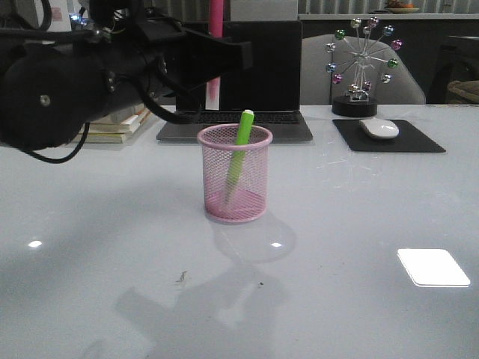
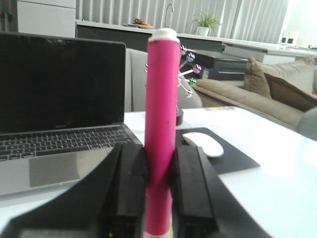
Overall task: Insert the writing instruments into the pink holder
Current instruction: 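Lift the pink marker with the left gripper and carry it over the holder, then lower the pink marker into the holder and open the left gripper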
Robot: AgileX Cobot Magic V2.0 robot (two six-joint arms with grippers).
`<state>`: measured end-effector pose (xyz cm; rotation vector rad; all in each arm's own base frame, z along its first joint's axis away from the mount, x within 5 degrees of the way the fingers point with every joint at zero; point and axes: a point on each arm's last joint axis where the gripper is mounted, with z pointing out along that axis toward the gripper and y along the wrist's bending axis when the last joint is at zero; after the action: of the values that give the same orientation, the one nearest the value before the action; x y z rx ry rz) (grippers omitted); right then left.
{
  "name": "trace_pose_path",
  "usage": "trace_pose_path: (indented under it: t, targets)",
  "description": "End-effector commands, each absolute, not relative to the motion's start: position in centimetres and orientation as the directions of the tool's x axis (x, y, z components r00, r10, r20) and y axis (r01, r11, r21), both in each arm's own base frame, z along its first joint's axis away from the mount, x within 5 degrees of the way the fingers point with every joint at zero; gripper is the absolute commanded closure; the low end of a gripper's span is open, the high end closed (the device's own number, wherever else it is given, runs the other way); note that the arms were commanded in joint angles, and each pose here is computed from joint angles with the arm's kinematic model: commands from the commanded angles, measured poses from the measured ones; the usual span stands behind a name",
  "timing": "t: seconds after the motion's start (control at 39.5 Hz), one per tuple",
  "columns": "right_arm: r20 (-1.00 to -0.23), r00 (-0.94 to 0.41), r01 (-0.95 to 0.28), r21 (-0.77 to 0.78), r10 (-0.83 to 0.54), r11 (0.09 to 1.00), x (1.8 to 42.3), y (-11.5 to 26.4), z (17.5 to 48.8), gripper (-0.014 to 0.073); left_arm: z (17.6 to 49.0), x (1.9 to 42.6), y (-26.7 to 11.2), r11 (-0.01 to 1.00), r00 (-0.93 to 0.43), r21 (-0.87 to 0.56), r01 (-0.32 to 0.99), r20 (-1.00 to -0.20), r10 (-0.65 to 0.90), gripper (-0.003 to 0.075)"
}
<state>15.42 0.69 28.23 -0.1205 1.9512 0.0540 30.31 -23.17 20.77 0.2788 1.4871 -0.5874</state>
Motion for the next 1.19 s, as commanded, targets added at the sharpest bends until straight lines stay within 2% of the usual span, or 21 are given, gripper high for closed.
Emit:
trace_pose_path:
  t: [0.0,0.46,0.58,0.81,1.17]
  targets:
    - [-0.958,-0.282,-0.063,-0.026,-0.043,0.998,15.7,0.3,29.8,0.0286,24.0,29.7,-23.4,0.797,0.109,-0.176,0.578,-0.951,-0.288,0.0617]
    - [-0.958,-0.282,-0.063,-0.026,-0.043,0.998,15.7,0.3,29.8,0.0286,22.2,29.7,-24.2,0.772,0.052,-0.146,0.618,-0.973,-0.226,0.0610]
    - [-0.958,-0.282,-0.063,-0.026,-0.043,0.998,15.7,0.3,29.8,0.0286,21.6,29.8,-24.4,0.763,0.017,-0.181,0.620,-0.970,-0.243,0.0561]
    - [-0.958,-0.282,-0.063,-0.026,-0.043,0.998,15.7,0.3,29.8,0.0286,21.4,30.0,-24.3,0.767,0.009,-0.185,0.614,-0.970,-0.241,0.0415]
    - [-0.958,-0.282,-0.063,-0.026,-0.043,0.998,15.7,0.3,29.8,0.0286,21.9,30.0,-24.1,0.766,0.043,-0.184,0.616,-0.963,-0.266,0.0407]
